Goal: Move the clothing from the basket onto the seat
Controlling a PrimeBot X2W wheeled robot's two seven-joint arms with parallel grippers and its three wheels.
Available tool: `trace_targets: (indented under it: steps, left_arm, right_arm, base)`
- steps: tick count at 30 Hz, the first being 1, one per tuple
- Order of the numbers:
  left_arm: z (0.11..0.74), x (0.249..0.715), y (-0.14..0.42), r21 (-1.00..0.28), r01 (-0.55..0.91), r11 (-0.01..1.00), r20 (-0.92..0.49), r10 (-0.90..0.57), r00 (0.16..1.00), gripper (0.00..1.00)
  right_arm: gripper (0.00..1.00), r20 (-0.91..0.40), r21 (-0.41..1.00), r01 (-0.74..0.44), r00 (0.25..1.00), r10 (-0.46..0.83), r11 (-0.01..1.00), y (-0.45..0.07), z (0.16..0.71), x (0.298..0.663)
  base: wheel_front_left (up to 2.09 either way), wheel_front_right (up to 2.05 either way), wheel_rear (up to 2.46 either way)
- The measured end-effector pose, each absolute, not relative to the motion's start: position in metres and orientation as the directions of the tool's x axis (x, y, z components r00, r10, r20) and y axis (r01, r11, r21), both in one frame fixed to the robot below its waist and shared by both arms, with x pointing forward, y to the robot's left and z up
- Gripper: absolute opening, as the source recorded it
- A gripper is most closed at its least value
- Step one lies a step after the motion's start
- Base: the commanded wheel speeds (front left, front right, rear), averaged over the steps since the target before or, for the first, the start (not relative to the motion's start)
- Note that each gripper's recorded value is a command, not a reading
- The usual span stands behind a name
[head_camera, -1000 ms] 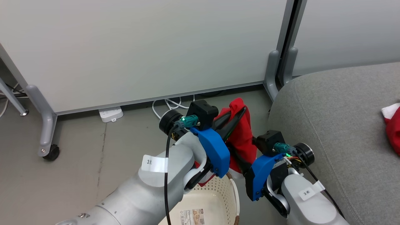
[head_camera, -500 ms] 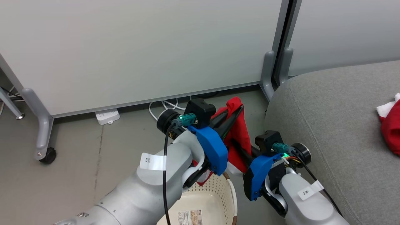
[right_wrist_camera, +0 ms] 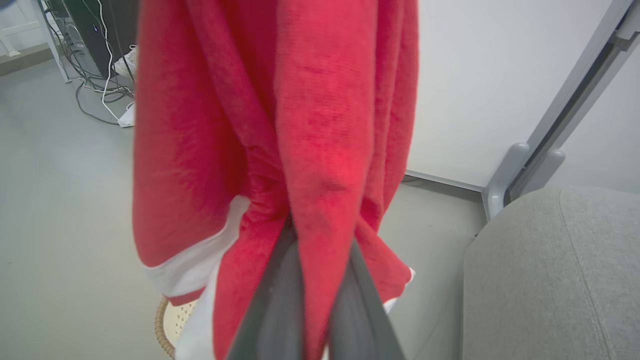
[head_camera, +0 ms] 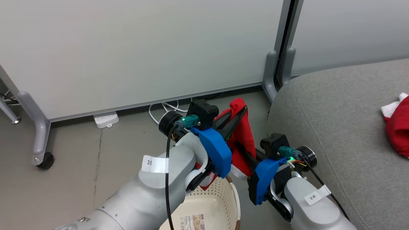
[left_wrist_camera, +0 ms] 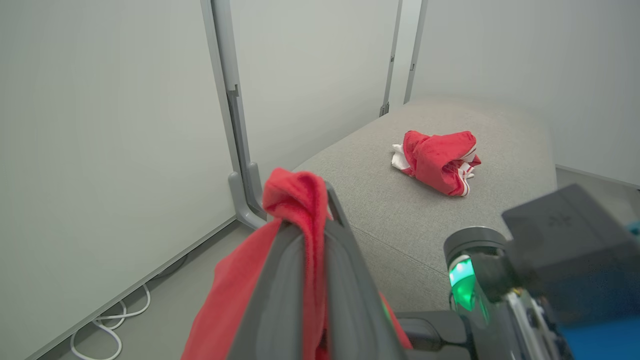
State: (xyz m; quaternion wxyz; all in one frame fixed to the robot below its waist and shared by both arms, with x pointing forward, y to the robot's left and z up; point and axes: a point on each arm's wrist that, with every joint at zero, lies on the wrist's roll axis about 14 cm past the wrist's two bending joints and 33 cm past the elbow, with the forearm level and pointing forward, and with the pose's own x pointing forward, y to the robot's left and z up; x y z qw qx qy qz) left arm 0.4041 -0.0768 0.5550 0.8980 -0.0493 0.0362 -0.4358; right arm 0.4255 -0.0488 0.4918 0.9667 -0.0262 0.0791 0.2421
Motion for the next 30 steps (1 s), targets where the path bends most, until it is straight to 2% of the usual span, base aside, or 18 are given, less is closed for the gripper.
trace_targets:
  steps: [11,12,13,14,21,30]
  left_arm:
    - [0.559,0.405,-0.077,-0.119,0.778,0.617,-0.012,-0.784,0.621,0.0]
    - [0.561,0.405,-0.077,-0.114,0.779,0.616,-0.007,-0.785,0.62,0.33]
    - [0.562,0.404,-0.078,-0.106,0.782,0.614,-0.002,-0.787,0.618,0.7]
    - [0.562,0.404,-0.078,-0.104,0.783,0.613,0.002,-0.787,0.617,1.0]
    - [0.559,0.402,-0.061,-0.126,0.761,0.637,0.049,-0.762,0.646,1.0]
    - [0.529,0.393,-0.014,-0.174,0.664,0.727,0.061,-0.665,0.745,1.0]
  right_arm:
    - [0.0,-0.154,-0.002,-0.461,0.877,0.455,0.887,-0.052,0.493,0.425]
    - [0.0,-0.151,-0.001,-0.459,0.878,0.454,0.888,-0.053,0.494,0.425]
    - [0.0,-0.148,0.0,-0.457,0.88,0.452,0.889,-0.053,0.495,0.426]
    - [0.0,-0.143,0.0,-0.455,0.881,0.45,0.891,-0.054,0.496,0.426]
    - [0.0,-0.093,-0.002,-0.437,0.895,0.435,0.899,-0.059,0.51,0.434]
    - [0.0,-0.041,-0.007,-0.401,0.915,0.401,0.916,-0.069,0.523,0.445]
  base:
    - [0.0,0.0,0.0]
    - [0.0,0.0,0.0]
    - [0.0,0.0,0.0]
    - [0.0,0.0,0.0]
    - [0.0,0.0,0.0]
    - [0.0,0.0,0.0]
